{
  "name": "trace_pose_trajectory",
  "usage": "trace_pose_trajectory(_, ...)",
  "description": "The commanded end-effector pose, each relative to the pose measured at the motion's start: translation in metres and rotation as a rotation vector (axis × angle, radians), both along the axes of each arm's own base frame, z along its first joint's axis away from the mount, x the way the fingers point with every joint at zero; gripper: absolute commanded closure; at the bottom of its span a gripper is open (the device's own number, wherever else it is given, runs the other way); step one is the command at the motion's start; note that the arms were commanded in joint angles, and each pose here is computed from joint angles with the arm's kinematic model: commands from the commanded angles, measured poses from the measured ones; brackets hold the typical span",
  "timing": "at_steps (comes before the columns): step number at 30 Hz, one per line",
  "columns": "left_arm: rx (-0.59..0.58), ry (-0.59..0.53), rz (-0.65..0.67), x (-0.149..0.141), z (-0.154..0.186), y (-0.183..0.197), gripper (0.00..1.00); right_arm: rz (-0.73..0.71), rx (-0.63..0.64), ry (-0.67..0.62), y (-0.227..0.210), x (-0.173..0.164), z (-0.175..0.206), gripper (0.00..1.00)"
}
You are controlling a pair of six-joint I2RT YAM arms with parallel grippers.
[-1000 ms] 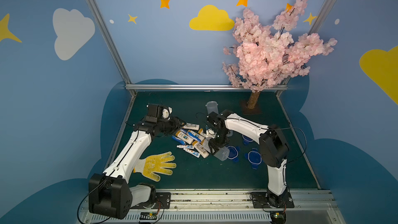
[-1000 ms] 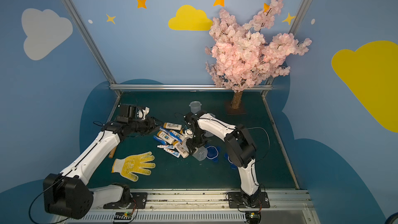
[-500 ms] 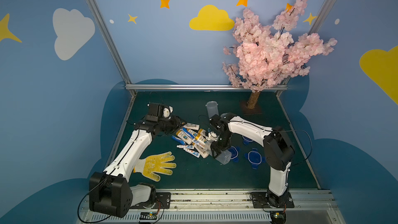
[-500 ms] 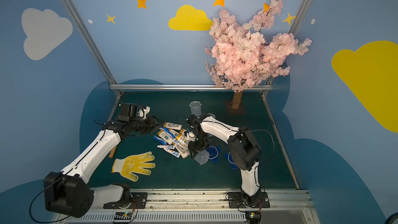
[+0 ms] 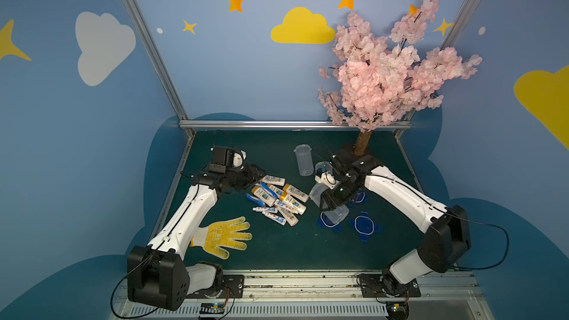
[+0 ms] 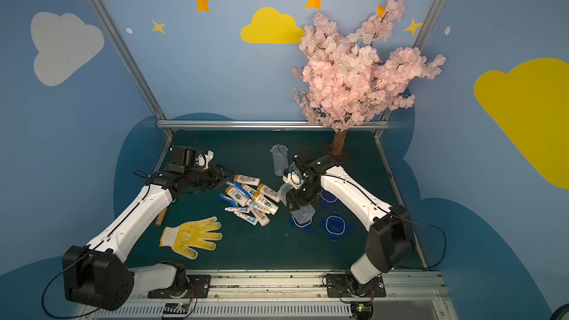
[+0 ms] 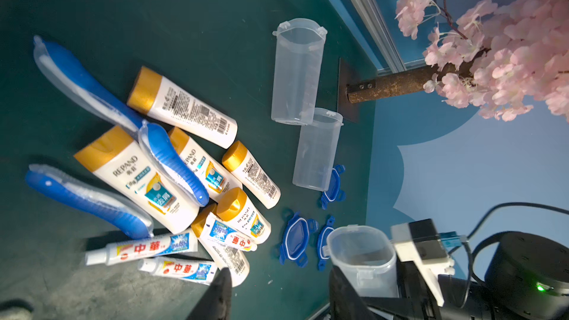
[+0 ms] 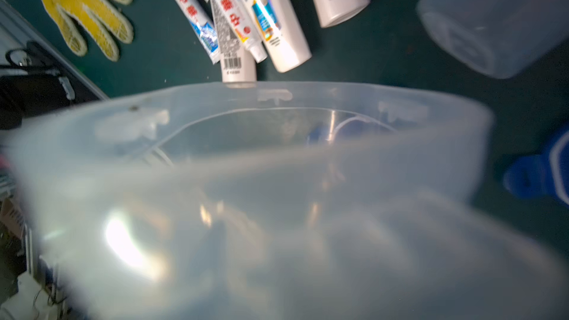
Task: Take out toiletry kits
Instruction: 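Pour the toiletry kits out of the container, then place the container at the center of the board.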
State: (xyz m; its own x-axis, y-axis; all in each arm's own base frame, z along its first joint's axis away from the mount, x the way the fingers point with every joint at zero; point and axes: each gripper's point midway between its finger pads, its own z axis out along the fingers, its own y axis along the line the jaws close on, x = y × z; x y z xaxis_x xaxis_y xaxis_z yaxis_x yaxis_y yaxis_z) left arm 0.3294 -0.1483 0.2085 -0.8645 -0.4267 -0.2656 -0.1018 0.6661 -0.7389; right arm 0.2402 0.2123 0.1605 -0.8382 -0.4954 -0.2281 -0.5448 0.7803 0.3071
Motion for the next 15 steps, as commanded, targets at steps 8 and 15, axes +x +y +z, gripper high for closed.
trace_pose_trajectory(8,0.099,-0.059,0.008,0.003,0.009,0.002,0.13,-0.498,0.113,-0.177,-0.068,0.129,-0.019,0.84)
trace_pose_trajectory(15,0.111,-0.051,0.01,0.005,0.004,0.002,0.0,-0.584,0.105,-0.168,-0.065,0.173,-0.051,0.64)
